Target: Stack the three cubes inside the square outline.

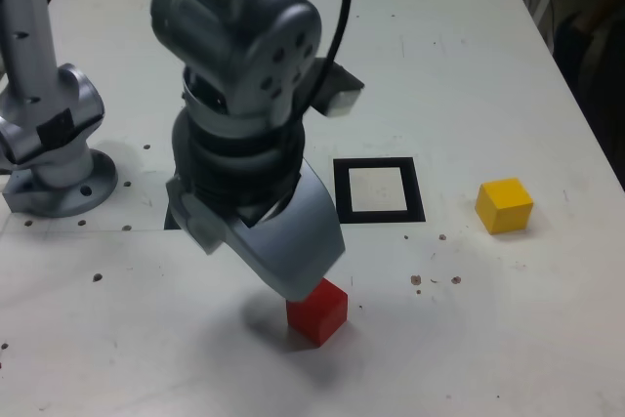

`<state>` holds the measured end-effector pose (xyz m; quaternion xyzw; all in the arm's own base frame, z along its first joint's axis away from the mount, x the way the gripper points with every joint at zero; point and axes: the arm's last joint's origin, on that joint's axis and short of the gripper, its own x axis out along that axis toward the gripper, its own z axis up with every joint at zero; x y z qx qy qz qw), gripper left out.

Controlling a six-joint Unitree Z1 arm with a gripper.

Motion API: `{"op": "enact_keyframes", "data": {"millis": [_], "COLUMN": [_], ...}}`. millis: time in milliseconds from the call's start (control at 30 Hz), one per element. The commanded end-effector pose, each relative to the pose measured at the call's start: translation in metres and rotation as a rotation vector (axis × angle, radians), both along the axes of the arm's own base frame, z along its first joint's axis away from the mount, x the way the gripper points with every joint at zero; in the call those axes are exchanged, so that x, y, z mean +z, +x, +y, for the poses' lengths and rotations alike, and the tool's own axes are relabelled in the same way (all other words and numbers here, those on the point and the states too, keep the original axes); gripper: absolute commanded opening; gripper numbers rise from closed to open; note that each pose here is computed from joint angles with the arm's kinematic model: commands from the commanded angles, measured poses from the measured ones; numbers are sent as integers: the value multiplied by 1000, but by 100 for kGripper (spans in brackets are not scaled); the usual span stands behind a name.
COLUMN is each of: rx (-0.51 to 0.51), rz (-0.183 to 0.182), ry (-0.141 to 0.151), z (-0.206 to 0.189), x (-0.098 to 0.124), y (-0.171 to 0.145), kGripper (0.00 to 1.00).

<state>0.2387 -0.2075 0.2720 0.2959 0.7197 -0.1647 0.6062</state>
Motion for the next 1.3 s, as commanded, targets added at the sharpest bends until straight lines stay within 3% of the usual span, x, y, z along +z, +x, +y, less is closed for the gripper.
{"op": "enact_keyframes", "data": {"millis": [0, 267, 433, 600, 767, 900, 1267], "rx": [-24, -44, -45, -43, -41, -43, -45], "rz": [4, 10, 19, 32, 19, 12, 6], "ry": [2, -16, -7, 10, 5, 0, 19], "z": [-6, -21, -26, -27, -29, -31, -31], "x": [-8, -27, -36, -46, -51, -55, -68], "y": [6, 22, 27, 30, 34, 37, 45], "kGripper": [96, 94, 91, 80, 67, 65, 54]}}
